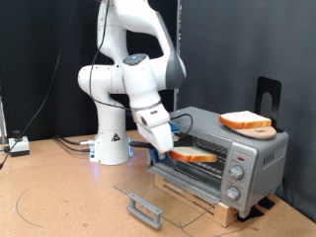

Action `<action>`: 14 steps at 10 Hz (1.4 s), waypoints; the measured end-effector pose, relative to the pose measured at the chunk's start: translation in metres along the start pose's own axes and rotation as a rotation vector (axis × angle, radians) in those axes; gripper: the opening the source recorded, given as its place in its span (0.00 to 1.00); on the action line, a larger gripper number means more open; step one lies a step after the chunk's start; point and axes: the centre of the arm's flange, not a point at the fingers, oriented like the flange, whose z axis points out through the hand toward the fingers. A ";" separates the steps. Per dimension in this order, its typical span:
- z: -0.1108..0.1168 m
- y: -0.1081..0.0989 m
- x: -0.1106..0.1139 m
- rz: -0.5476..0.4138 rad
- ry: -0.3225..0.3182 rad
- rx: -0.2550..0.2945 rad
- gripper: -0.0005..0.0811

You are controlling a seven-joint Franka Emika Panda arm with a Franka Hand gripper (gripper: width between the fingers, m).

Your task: Make a piece of toast with the oven

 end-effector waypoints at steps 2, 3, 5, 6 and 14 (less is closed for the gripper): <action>0.001 -0.019 0.011 -0.083 -0.029 -0.034 0.49; 0.003 -0.027 0.012 -0.112 -0.048 -0.053 0.49; 0.007 -0.033 0.012 -0.152 -0.069 -0.105 0.49; 0.007 -0.033 0.013 -0.168 -0.070 -0.125 0.49; -0.016 -0.006 -0.004 -0.142 -0.066 -0.138 0.49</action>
